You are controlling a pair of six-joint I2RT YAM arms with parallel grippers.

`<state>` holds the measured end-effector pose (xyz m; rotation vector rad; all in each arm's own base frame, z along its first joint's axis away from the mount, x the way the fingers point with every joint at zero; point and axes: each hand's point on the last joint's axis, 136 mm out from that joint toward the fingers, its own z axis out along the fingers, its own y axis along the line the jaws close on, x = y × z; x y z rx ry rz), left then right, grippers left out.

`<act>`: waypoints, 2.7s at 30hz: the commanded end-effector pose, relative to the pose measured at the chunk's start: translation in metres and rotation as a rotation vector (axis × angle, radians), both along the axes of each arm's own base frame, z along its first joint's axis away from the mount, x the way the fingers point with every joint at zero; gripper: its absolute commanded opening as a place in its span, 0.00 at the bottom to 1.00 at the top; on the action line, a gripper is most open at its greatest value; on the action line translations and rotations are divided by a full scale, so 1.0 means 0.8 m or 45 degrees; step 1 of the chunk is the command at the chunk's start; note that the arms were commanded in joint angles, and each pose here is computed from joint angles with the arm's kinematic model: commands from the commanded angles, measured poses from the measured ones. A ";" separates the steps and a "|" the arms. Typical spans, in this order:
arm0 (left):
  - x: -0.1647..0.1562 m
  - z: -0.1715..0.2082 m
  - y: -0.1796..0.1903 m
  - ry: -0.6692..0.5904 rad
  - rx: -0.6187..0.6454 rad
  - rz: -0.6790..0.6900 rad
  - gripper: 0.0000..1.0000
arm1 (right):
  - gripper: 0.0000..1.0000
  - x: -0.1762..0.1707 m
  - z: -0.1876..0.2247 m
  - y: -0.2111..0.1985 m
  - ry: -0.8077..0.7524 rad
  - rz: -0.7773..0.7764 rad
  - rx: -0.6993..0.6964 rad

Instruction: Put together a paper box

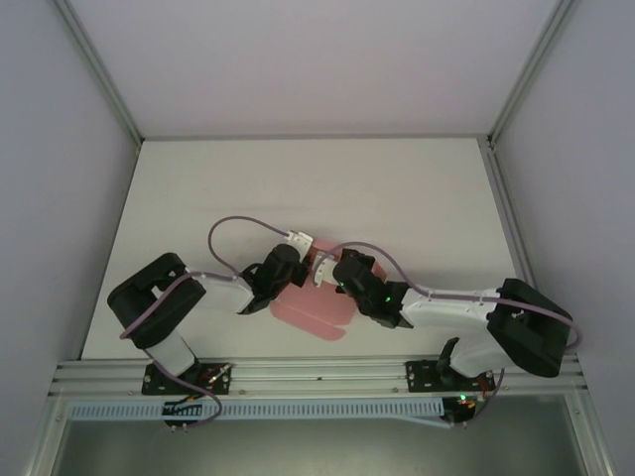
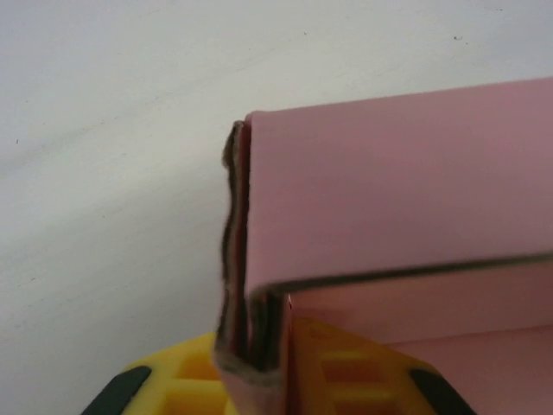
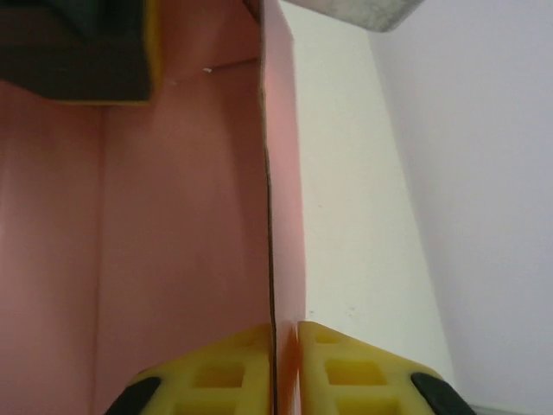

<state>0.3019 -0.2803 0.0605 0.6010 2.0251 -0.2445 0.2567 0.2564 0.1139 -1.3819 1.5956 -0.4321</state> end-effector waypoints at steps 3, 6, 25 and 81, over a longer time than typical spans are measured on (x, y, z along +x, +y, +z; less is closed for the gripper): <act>0.003 0.004 0.005 -0.042 0.003 -0.013 0.07 | 0.46 -0.035 0.025 0.015 0.181 0.109 0.208; -0.001 0.004 0.003 -0.061 -0.009 -0.042 0.07 | 0.61 -0.034 0.068 0.013 0.146 0.082 0.398; -0.007 -0.002 -0.011 -0.073 -0.021 -0.151 0.10 | 0.78 0.077 0.051 0.009 0.820 -0.579 0.966; 0.017 0.142 0.060 -0.244 -0.338 0.308 0.00 | 1.00 0.007 0.138 -0.131 0.354 -0.944 1.641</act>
